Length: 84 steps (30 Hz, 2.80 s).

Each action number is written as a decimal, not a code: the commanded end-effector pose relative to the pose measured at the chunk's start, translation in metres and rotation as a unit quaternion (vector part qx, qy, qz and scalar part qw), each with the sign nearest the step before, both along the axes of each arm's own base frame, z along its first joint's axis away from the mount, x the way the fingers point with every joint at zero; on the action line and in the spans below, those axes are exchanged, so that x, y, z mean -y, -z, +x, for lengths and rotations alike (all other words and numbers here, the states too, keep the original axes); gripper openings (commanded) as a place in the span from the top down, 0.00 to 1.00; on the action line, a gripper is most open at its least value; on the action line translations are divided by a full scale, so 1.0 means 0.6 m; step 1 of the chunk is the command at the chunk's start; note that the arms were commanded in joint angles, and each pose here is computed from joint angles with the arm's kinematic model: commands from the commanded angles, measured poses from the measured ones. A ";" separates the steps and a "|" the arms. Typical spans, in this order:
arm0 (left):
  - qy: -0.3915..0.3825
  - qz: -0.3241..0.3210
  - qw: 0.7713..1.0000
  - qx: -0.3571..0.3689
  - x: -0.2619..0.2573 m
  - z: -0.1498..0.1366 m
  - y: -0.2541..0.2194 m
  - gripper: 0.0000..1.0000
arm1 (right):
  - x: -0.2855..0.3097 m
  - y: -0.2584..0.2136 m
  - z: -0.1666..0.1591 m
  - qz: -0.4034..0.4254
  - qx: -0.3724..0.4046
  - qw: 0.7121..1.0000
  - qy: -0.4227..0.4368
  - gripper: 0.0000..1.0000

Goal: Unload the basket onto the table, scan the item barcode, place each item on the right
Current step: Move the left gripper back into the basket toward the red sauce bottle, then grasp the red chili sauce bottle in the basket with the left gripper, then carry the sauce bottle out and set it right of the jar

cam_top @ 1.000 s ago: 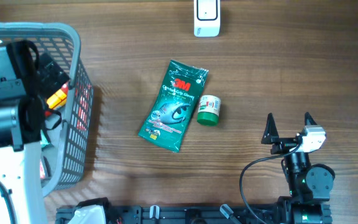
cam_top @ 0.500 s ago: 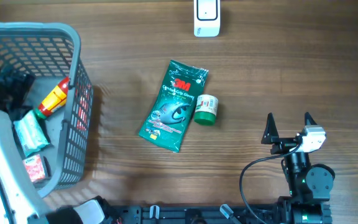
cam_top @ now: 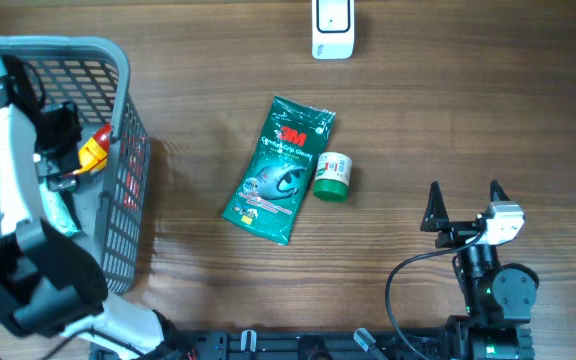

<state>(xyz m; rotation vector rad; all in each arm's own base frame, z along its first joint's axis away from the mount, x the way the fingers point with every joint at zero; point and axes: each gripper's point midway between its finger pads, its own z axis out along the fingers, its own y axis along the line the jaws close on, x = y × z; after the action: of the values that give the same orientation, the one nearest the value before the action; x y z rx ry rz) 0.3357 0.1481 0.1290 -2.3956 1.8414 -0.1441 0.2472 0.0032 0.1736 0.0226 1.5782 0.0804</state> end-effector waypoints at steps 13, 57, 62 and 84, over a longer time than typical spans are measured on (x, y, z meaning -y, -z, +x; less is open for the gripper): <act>-0.134 -0.053 0.989 -0.040 0.005 0.046 0.121 0.00 | -0.003 -0.003 -0.001 -0.006 0.005 1.000 -0.006 0.00; 0.029 0.206 0.964 0.166 0.021 -0.062 -0.264 0.47 | -0.003 -0.003 -0.001 -0.006 0.005 1.000 -0.006 0.00; 0.138 0.257 0.904 0.312 0.097 -0.065 -0.396 0.47 | -0.003 -0.003 -0.001 -0.006 0.005 1.000 -0.006 0.00; 0.680 0.124 0.639 0.338 0.771 0.043 -0.191 0.45 | -0.003 -0.003 -0.001 -0.006 0.005 1.000 -0.006 0.01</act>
<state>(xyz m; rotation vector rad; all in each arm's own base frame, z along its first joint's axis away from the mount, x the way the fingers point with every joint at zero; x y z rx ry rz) 0.3630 -0.2784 0.2741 -0.3136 2.3372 -0.6704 0.2472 0.0032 0.1737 0.0225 1.5779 0.0804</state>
